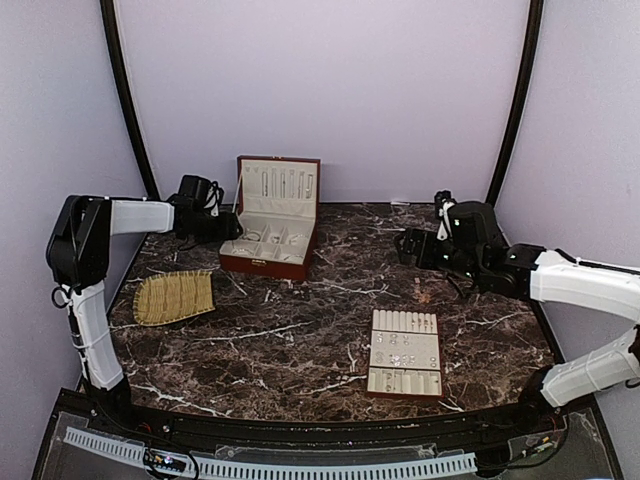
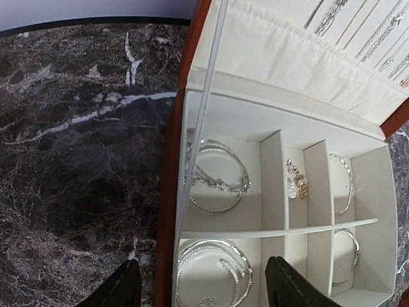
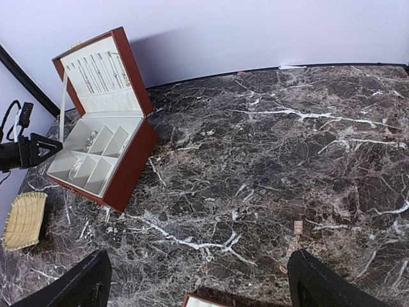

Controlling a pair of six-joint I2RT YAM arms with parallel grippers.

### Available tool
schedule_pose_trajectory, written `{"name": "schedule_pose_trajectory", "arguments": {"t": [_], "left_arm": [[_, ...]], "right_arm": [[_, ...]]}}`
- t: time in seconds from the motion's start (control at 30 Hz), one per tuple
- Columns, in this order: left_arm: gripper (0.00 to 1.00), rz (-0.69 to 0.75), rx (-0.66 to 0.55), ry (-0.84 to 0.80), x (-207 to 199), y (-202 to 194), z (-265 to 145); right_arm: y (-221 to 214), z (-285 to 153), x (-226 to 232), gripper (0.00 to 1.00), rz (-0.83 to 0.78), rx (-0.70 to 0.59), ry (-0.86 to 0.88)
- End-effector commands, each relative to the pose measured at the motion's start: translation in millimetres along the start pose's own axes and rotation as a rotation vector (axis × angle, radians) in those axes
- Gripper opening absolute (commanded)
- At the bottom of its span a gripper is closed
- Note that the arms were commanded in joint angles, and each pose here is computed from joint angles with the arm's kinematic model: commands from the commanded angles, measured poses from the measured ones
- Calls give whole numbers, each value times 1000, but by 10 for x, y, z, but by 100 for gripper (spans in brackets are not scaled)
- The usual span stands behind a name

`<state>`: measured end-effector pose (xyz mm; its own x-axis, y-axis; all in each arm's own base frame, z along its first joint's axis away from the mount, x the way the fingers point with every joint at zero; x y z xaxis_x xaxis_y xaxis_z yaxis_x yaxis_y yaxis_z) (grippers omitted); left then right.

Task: Organize the mixed jewelry
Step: Move the jewelry box to the center of the board.

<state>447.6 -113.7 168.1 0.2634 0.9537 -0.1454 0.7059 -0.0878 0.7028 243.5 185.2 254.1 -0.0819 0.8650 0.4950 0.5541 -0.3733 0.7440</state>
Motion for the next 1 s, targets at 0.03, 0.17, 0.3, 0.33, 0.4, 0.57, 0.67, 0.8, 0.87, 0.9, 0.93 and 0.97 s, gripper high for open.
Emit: {"name": "schedule_pose_trajectory", "arguments": {"t": [0.03, 0.17, 0.3, 0.33, 0.4, 0.57, 0.67, 0.8, 0.87, 0.9, 0.93, 0.97], "left_arm": [[63, 23, 45, 55, 30, 33, 14], [43, 34, 56, 61, 36, 4, 19], [24, 47, 66, 41, 11, -11, 13], [21, 47, 68, 38, 7, -14, 5], [17, 53, 71, 37, -27, -22, -19], [6, 99, 46, 66, -227, -89, -166], [3, 104, 38, 83, -378, -184, -328], [0, 82, 33, 94, -545, -351, -554], [0, 72, 36, 94, -623, -452, -665], [0, 73, 38, 94, -668, -516, -715], [0, 71, 41, 92, -706, -583, -763], [0, 63, 43, 86, -749, -646, -811]], "right_arm": [[-42, -96, -119, 97, 23, -9, -3], [-94, -100, -188, 98, 30, 2, -21], [-99, -66, -197, 98, 17, 15, -48], [-92, -67, -196, 99, 18, 12, -53], [-77, -78, -192, 98, 24, 7, -55], [-58, -162, -219, 98, 57, -3, -64], [-53, -235, -271, 98, 50, -5, -103], [-33, -305, -327, 99, 26, -12, -154], [-19, -323, -347, 99, 24, -10, -164], [-15, -328, -355, 98, 28, -9, -166], [-18, -330, -367, 99, 32, -8, -168], [-27, -330, -388, 99, 39, -6, -170]]}}
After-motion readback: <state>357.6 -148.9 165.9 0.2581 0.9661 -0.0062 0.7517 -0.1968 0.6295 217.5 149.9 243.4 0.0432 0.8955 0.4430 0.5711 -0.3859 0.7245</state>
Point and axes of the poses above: each gripper's point midway between its finger pads, its own z axis out along the fingers, its own x axis along the line the jaws close on, y = z × x, the point moved 10 cm from there along -z, back along the fingers, and after that the axes turned 12 degrees about z, right-handed, at the moved point
